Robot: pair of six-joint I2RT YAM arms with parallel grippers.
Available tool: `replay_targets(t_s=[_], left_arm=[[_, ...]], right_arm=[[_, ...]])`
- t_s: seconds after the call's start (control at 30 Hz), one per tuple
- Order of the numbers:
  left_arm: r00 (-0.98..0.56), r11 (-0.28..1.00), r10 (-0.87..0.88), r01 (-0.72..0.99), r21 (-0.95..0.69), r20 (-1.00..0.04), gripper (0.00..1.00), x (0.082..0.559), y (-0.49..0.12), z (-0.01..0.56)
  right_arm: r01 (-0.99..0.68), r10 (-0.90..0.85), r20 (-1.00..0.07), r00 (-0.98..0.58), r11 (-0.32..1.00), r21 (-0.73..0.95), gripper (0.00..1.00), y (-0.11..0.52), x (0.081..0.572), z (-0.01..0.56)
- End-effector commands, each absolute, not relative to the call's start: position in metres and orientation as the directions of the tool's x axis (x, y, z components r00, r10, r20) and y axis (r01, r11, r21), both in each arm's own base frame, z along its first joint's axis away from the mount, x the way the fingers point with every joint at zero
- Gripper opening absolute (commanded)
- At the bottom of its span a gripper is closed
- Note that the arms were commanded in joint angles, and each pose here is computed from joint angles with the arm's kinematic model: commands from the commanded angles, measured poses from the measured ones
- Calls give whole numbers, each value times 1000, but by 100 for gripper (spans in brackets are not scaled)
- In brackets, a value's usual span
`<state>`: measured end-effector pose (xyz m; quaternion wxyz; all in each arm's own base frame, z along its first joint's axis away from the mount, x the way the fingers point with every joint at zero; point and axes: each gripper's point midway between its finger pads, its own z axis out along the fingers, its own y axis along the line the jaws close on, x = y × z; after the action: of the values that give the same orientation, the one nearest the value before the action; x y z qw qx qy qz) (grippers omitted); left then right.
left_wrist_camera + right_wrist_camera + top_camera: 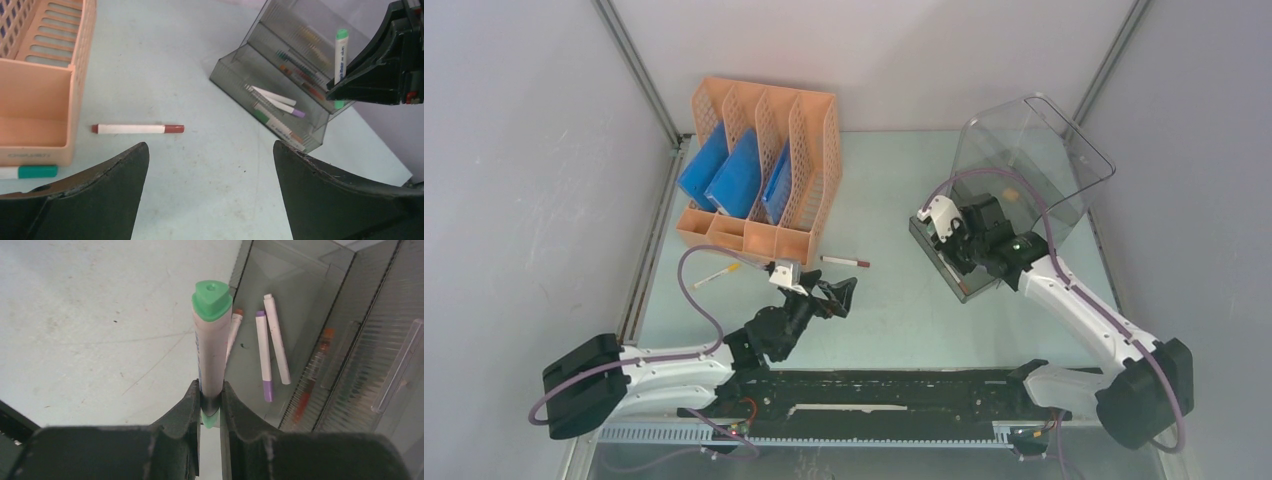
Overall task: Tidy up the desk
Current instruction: Pick up the stationery from the center of the board, then place the stationery in the drawer.
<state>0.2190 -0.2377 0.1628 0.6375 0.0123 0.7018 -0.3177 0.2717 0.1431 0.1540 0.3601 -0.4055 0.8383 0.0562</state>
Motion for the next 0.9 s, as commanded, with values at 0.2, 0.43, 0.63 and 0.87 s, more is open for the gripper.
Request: replay_targets(t_s=[0.2,0.43,0.63,0.87], left_arm=[[-170,855,-350,344,-388,-921,100,225,-216,151],[-165,862,-357,320,-392,-919,100,225,-206,148],[-166,867,-359,305,-394,-918,100,224,-199,145],[-172,873,-361,283,-397,-917,100,224,-191,139]], right_arm=[[-647,-657,-571,-493,715,-265,2,121,292,132],[-615,-652,-509,-561,740,-270,5,109,297,111],[-606,-661,-450,-601,743,-284,9,101,299,94],[-606,-667,-410,-622,742,-288,15,98,298,83]])
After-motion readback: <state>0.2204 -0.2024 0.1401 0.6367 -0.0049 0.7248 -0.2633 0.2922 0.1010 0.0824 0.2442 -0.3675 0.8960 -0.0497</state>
